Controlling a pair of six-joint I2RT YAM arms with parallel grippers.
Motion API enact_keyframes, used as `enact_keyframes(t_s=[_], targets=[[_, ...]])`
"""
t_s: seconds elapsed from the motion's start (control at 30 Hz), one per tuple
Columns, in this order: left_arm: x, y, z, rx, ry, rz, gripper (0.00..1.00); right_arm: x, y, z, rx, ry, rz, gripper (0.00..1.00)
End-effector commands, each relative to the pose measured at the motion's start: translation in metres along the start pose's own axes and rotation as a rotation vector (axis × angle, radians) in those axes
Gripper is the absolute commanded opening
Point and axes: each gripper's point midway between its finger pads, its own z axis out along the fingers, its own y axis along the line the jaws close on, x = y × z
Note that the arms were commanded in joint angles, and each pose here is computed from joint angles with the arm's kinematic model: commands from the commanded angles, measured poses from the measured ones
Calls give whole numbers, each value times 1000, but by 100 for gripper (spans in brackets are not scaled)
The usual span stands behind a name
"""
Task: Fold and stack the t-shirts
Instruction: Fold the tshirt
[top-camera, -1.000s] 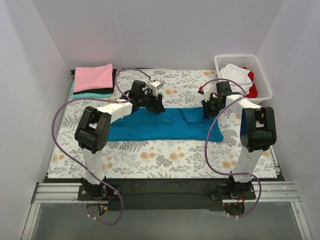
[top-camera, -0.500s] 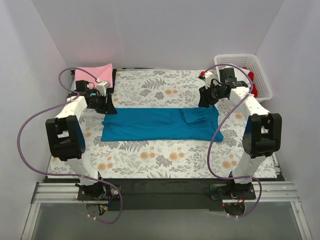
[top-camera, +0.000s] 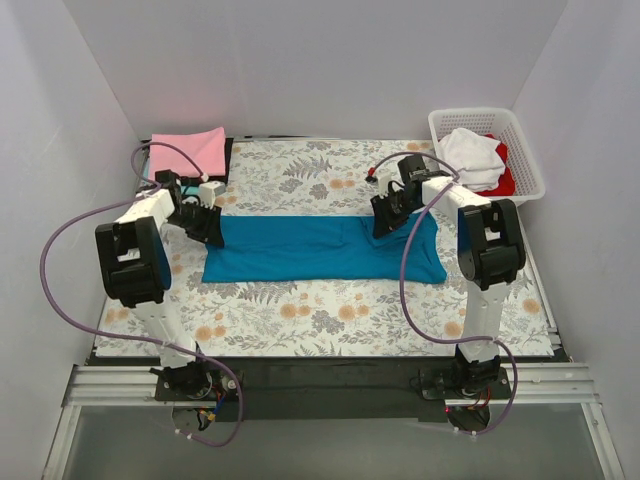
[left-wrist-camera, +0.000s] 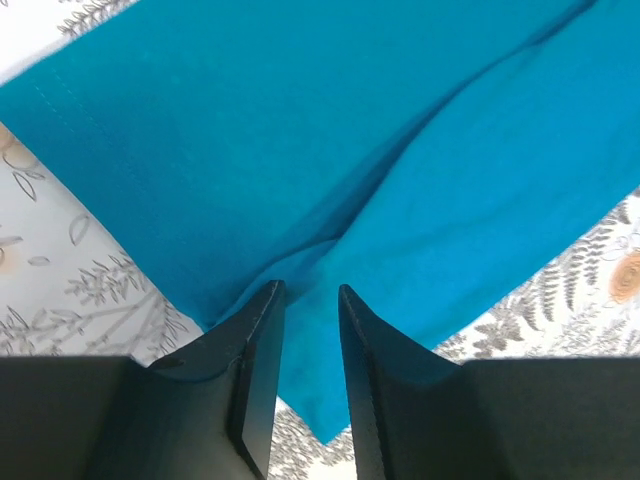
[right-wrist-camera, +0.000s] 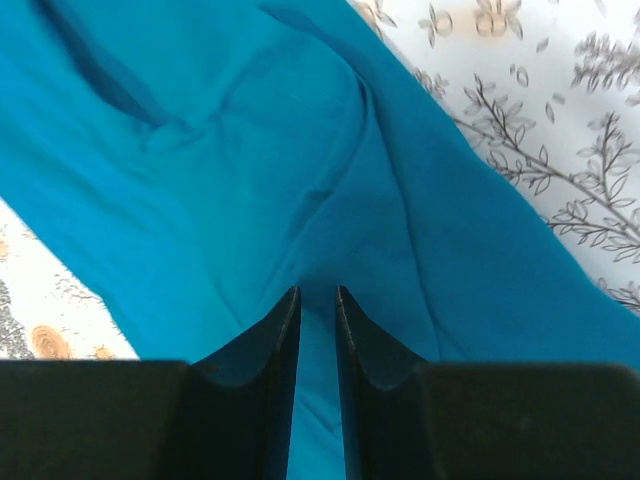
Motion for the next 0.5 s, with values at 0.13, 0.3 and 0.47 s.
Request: enact_keyframes(t_s=[0.13,0.3,0.47], targets=[[-37,3,-15,11,-79,107,25,12,-20,13,78,45,40,25],[-60,10,-40,-74,-193,74,28,26,-31,20,115,80,39,24],[-54,-11,-49,39,-172,119,25,24,-31,19,122,68,33,24]])
